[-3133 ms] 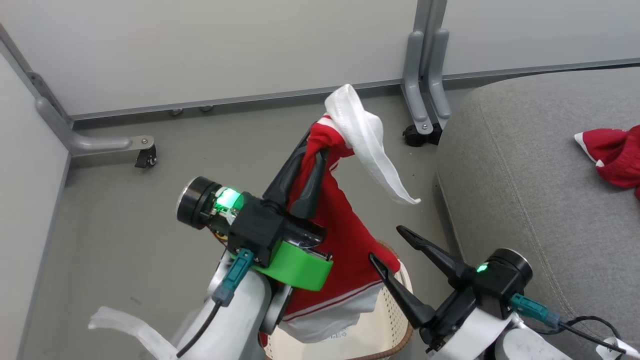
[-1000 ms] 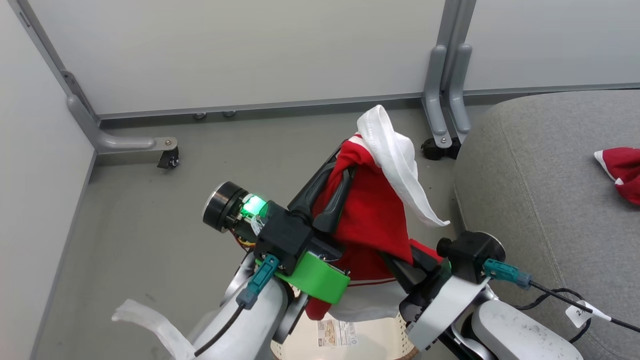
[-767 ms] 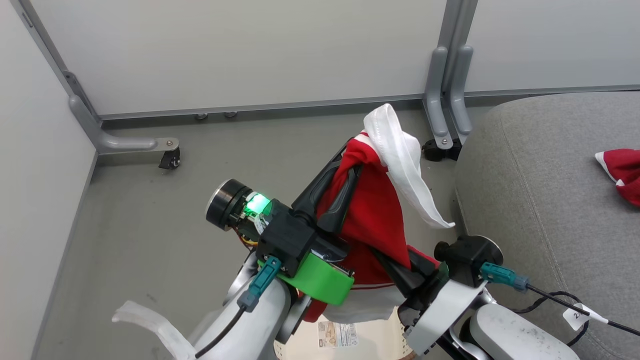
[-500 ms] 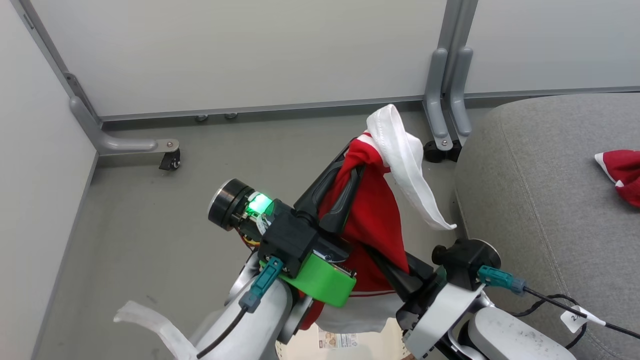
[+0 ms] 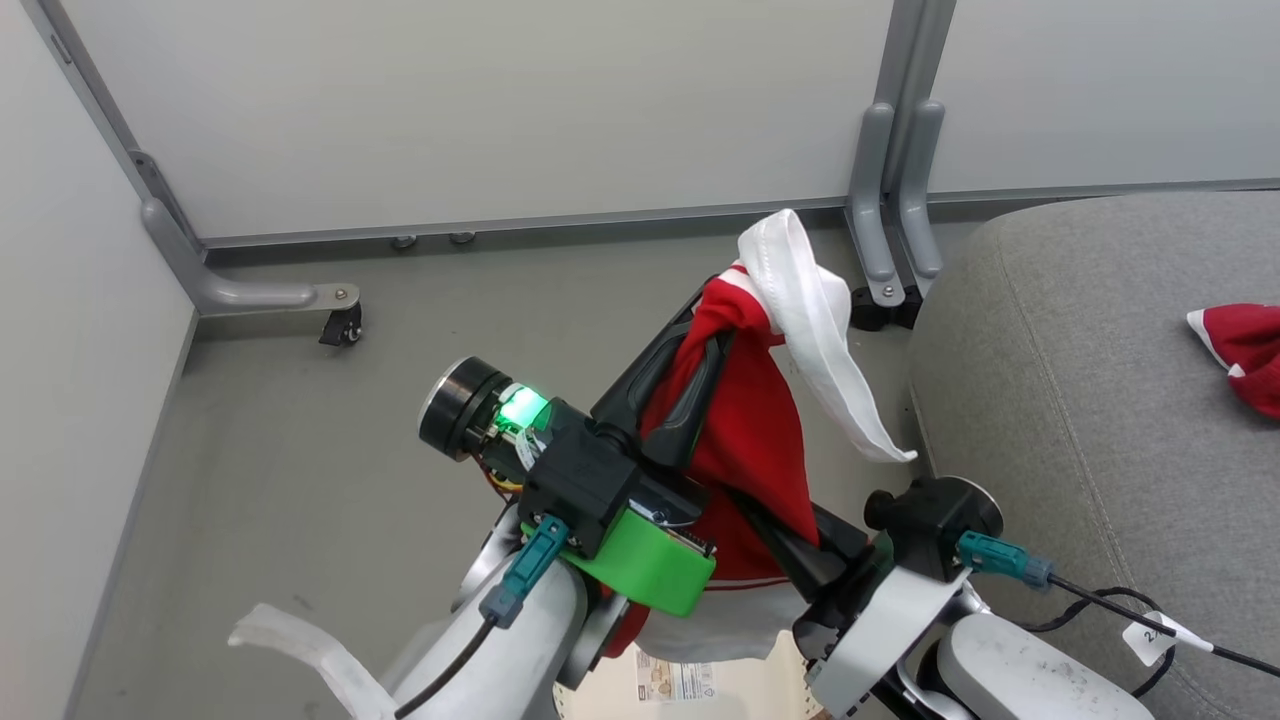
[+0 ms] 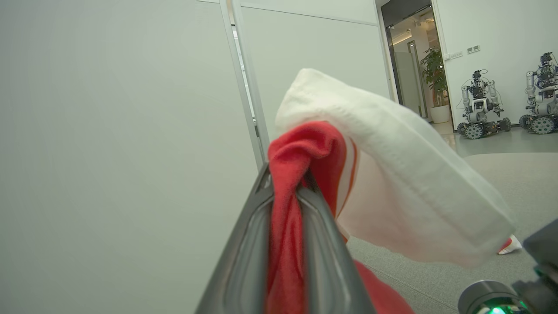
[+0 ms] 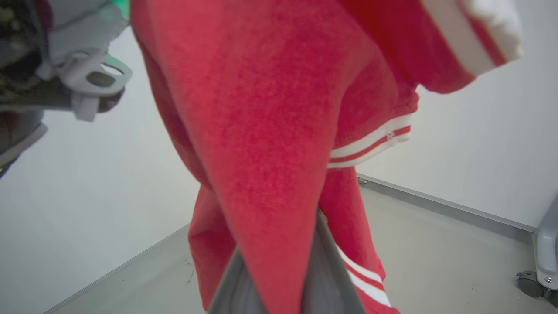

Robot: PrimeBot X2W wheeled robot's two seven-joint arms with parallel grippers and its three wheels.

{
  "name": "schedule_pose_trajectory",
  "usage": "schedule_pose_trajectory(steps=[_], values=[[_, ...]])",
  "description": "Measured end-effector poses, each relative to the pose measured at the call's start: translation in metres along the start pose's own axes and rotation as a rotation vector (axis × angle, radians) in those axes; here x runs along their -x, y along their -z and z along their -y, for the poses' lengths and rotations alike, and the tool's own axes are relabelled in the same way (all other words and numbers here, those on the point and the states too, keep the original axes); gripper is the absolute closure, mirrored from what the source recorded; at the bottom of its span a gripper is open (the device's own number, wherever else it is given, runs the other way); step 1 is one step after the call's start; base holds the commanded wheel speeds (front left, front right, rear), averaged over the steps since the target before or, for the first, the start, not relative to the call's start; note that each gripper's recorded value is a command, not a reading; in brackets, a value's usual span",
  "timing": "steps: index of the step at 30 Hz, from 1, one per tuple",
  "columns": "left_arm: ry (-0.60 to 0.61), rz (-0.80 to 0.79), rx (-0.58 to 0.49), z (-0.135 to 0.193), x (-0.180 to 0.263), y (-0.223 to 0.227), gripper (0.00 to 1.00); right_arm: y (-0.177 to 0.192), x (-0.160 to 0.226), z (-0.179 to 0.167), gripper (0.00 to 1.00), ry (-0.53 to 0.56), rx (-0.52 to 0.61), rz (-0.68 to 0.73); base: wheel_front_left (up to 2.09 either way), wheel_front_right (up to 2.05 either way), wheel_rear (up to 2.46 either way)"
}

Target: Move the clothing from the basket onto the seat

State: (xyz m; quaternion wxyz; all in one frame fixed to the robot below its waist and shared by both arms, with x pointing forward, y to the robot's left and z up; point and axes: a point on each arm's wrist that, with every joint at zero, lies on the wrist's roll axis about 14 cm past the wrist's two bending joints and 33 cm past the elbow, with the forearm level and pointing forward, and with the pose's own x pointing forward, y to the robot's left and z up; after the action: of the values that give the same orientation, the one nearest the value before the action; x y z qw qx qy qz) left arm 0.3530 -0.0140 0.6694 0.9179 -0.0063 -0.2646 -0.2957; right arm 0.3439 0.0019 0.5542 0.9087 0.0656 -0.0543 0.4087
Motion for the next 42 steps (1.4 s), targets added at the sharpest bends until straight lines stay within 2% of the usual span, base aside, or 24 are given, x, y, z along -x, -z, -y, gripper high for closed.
schedule_pose_trajectory(steps=[3, 4, 5, 6, 7, 8, 12, 20, 31, 42], values=[[0.000, 0.004, 0.000, 0.000, 0.000, -0.001, 1.00, -0.002, 0.000, -0.001, 1.00, -0.003, 0.009, 0.006, 0.00, 0.00, 0.00], [0.000, 0.005, 0.000, 0.000, 0.000, -0.002, 0.87, -0.003, 0.000, -0.001, 1.00, -0.003, 0.011, 0.008, 0.00, 0.00, 0.00], [-0.001, 0.004, 0.000, 0.000, 0.000, -0.002, 0.79, -0.004, 0.000, -0.001, 1.00, -0.003, 0.013, 0.012, 0.00, 0.00, 0.00], [-0.001, 0.004, 0.001, 0.000, 0.000, -0.001, 0.60, -0.005, 0.000, -0.001, 1.00, -0.003, 0.016, 0.015, 0.00, 0.00, 0.00], [-0.001, 0.003, 0.001, 0.000, 0.000, -0.001, 0.51, -0.007, -0.001, 0.000, 1.00, -0.003, 0.021, 0.018, 0.00, 0.00, 0.00], [-0.003, 0.003, 0.002, 0.000, 0.000, -0.001, 0.00, -0.008, -0.001, 0.000, 1.00, -0.003, 0.028, 0.021, 0.00, 0.00, 0.00], [-0.009, -0.003, 0.005, 0.000, 0.001, 0.001, 0.00, -0.012, -0.001, 0.002, 1.00, -0.002, 0.067, 0.031, 0.00, 0.00, 0.00], [-0.056, -0.047, 0.026, -0.008, 0.014, 0.014, 0.00, -0.019, -0.001, 0.007, 1.00, 0.023, 0.067, 0.060, 0.00, 0.00, 0.00], [-0.161, -0.190, 0.002, -0.042, 0.062, 0.051, 0.00, -0.019, 0.013, 0.023, 1.00, 0.105, 0.041, 0.072, 0.00, 0.00, 0.00], [-0.204, -0.300, 0.019, -0.046, 0.109, 0.073, 0.00, -0.024, 0.027, 0.037, 1.00, 0.181, 0.034, 0.100, 0.00, 0.00, 0.00]])
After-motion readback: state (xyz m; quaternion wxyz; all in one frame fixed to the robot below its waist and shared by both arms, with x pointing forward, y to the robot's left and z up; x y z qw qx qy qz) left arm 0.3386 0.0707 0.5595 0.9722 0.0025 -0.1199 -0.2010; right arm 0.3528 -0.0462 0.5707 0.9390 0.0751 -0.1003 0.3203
